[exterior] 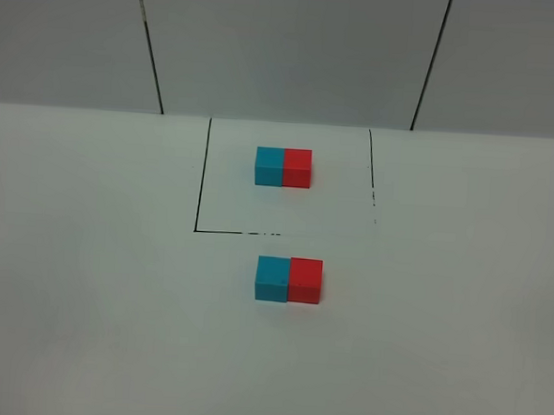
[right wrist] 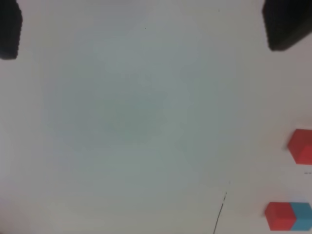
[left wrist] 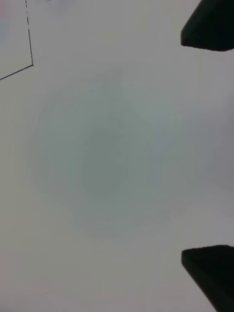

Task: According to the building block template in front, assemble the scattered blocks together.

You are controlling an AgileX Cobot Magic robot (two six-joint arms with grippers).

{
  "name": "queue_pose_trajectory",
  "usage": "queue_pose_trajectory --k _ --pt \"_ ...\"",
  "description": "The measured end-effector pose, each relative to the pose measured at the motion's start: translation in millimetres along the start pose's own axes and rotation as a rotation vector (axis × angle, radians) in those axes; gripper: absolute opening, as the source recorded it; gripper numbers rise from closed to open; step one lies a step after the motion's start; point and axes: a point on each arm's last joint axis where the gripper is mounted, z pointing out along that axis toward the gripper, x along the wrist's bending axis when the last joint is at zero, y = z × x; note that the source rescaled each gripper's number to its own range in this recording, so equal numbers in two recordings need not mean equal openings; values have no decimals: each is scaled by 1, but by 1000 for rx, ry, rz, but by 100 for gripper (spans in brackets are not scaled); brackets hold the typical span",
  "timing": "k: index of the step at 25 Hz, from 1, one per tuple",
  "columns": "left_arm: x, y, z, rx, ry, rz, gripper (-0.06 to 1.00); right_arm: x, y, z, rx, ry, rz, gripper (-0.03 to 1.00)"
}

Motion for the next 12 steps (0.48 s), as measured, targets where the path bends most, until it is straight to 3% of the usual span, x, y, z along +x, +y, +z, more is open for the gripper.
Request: queue_pose_trajectory --k 12 --pt "0 0 0 0 0 0 69 1 0 0 0 6 4 100"
